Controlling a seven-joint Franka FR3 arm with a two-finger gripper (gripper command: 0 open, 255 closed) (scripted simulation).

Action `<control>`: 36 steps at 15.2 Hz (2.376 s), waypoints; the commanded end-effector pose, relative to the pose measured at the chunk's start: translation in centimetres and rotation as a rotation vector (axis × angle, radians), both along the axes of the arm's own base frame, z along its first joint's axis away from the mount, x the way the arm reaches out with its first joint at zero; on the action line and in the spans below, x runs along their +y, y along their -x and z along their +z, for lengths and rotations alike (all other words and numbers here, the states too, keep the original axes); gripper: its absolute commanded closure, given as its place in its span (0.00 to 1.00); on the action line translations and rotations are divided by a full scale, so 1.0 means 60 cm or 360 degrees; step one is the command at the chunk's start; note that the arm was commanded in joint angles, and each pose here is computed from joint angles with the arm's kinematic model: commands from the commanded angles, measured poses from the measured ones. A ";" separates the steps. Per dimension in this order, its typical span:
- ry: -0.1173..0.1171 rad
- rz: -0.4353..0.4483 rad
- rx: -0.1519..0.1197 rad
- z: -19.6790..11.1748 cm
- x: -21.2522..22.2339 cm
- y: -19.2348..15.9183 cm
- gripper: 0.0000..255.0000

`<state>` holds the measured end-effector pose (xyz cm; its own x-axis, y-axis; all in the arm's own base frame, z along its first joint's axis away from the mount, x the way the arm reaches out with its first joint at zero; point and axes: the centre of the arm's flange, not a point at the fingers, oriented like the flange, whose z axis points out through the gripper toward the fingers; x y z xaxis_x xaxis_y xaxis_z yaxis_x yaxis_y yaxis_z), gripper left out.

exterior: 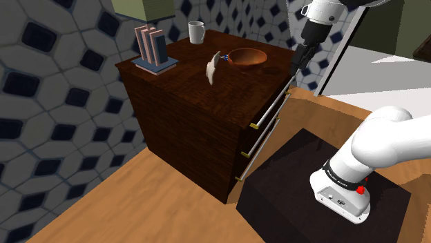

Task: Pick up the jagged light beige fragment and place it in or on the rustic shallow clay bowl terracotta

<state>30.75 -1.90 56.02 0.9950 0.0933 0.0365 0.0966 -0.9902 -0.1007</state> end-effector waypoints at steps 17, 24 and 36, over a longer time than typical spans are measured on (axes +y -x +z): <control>-0.0114 -0.0540 -0.0167 -0.012 0.226 -0.221 0.00; -0.0164 -0.0776 -0.0240 -0.005 0.299 -0.339 0.00; -0.0169 -0.0799 -0.0247 -0.068 0.314 -0.367 0.00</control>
<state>52.76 16.94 51.98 0.8985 -0.4048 0.1700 -0.3645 -0.9036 -0.2249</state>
